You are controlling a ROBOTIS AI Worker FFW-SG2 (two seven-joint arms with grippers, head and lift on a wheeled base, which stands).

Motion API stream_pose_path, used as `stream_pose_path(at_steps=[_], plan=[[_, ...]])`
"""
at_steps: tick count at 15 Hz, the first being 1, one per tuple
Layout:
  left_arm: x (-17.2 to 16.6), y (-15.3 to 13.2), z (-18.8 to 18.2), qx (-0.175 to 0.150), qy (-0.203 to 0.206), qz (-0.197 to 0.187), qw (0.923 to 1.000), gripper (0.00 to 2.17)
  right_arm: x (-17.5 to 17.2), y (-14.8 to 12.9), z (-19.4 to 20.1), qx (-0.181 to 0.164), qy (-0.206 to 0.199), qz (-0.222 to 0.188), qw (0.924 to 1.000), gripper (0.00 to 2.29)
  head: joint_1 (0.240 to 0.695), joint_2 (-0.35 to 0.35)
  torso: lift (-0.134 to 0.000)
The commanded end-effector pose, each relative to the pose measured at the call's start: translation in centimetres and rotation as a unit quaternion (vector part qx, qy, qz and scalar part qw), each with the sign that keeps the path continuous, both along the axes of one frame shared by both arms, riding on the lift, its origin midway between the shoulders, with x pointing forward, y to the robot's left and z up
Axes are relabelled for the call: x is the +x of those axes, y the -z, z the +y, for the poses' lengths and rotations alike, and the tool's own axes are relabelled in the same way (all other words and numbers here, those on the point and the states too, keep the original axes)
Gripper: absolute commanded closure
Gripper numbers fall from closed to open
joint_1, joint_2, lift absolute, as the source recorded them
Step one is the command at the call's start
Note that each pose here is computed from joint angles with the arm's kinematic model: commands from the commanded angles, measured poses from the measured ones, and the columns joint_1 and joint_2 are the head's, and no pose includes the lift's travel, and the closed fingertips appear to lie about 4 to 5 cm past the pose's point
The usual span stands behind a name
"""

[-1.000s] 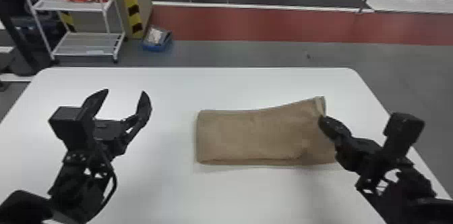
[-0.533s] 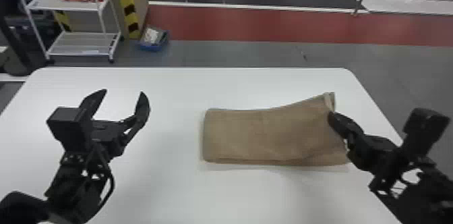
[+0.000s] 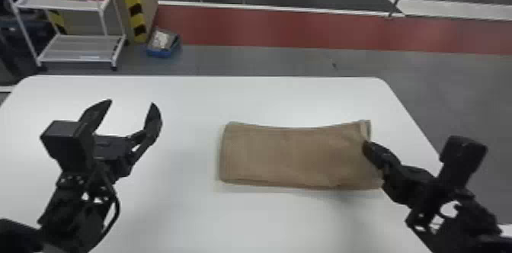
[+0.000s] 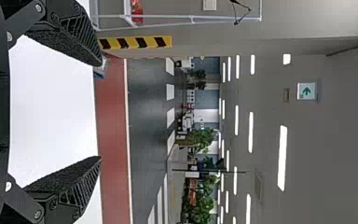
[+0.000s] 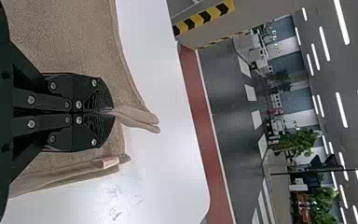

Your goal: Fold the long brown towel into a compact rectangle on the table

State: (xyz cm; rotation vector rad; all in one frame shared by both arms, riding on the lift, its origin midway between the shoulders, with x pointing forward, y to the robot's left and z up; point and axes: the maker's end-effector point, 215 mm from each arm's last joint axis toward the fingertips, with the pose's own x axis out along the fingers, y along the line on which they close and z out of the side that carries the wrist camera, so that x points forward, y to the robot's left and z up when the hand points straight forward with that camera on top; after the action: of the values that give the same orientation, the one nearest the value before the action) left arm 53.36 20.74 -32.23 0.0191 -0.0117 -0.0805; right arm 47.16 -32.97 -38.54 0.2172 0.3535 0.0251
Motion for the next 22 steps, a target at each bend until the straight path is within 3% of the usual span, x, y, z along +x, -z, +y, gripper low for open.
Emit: stream_pose_path(at_steps=[1,4,7,9,16,22], plan=[[-0.2,0.3,-0.3,0.002,0.003,0.003,1.0,0.2,0.2,-2.7,-0.9,-0.004,0.006,-0.03,0.9995,1.45,0.695,-0.133,-0.123],[-0.2,0.4,-0.2,0.005,0.003,0.004,1.0,0.2,-0.6,-3.0,-3.2,-0.006,0.024,-0.03,0.9992,1.45,0.695,-0.15,-0.123],[-0.4,0.5,-0.3,0.006,0.004,0.004,1.0,0.2,-1.5,1.5,-3.8,-0.017,0.028,0.008,0.9994,1.45,0.695,-0.171,-0.123],[-0.5,0.7,-0.3,0.007,0.005,0.006,0.9999,0.2,-1.2,2.7,-3.9,-0.023,0.029,0.018,0.9992,1.45,0.695,-0.181,-0.123],[-0.4,0.6,0.1,0.009,0.002,0.007,0.9999,0.2,-1.3,-4.1,-5.2,-0.021,0.034,-0.043,0.9983,1.45,0.695,-0.178,-0.123],[-0.3,0.9,-0.1,0.011,0.005,0.009,0.9999,0.2,-0.9,3.1,-6.4,-0.029,0.045,0.02,0.9984,1.45,0.695,-0.204,-0.123]])
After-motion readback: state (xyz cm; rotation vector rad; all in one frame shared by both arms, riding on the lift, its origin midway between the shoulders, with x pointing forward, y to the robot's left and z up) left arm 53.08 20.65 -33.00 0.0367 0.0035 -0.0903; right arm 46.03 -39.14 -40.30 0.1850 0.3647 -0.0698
